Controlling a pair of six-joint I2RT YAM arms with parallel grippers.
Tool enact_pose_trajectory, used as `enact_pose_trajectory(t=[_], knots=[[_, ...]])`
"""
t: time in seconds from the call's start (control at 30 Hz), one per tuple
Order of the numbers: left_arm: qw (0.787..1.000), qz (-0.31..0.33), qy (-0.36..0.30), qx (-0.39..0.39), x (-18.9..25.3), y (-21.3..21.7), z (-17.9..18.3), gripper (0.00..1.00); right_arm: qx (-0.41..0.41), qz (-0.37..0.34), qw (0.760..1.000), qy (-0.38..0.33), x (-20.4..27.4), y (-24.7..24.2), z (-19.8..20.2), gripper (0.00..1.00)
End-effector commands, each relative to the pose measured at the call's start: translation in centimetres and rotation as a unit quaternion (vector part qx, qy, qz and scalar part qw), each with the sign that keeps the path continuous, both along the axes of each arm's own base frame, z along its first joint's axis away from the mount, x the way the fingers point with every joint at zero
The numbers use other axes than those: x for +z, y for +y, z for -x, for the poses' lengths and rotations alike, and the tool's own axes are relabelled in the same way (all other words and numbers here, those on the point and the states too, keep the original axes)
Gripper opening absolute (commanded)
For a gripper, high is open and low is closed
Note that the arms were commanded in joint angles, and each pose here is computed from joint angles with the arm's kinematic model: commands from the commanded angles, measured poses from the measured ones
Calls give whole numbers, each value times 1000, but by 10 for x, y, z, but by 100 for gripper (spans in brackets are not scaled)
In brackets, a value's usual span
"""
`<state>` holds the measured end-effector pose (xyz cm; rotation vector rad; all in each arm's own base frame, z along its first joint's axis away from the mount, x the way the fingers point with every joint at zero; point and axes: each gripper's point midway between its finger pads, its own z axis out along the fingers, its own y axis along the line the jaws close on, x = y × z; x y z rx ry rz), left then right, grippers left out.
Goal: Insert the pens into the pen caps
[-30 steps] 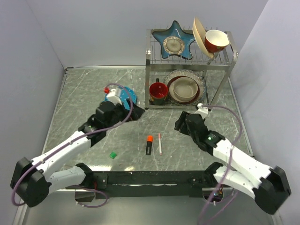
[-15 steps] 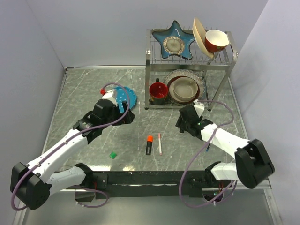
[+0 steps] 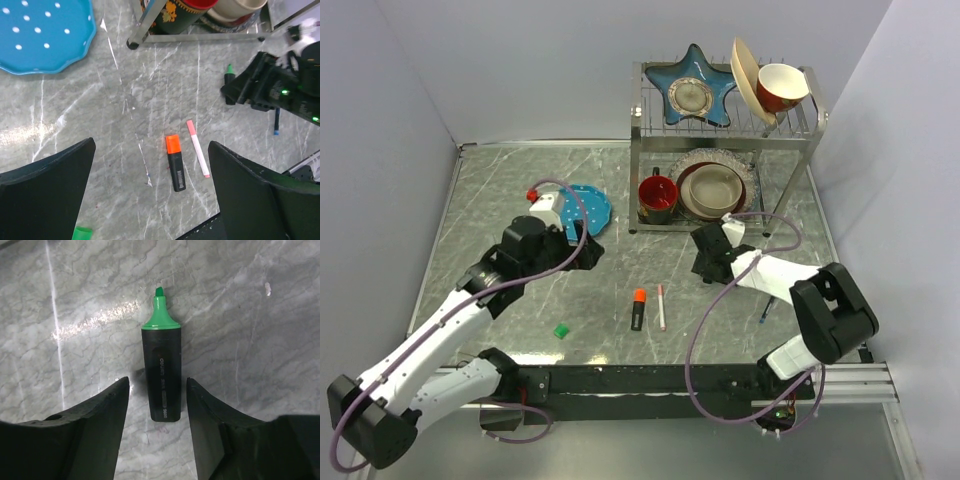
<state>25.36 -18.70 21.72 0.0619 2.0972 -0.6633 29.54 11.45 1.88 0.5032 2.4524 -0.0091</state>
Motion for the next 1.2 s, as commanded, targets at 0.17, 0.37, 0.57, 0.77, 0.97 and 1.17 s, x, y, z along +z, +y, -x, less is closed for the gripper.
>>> enact_pose_trajectory(t=[0.17, 0.37, 0.57, 0.77, 0.97, 1.17], knots=[[997, 36, -70, 6, 32, 8, 6, 99, -5, 5, 1000, -11, 1, 4, -19, 46], [994, 63, -88, -14, 40, 3, 14, 94, 32, -13, 999, -17, 1, 14, -17, 26], [993, 103, -25, -58, 30, -18, 29, 79, 92, -52, 991, -79, 33, 44, -9, 17], [982, 161, -18, -97, 18, -40, 33, 72, 173, -130, 960, -176, 98, 107, 17, 13], [955, 220, -85, -177, 34, -57, 53, 64, 164, -235, 932, -223, 157, 139, 37, 11], [952, 206, -123, -189, 26, -67, 58, 62, 155, -305, 909, -239, 199, 157, 45, 8]])
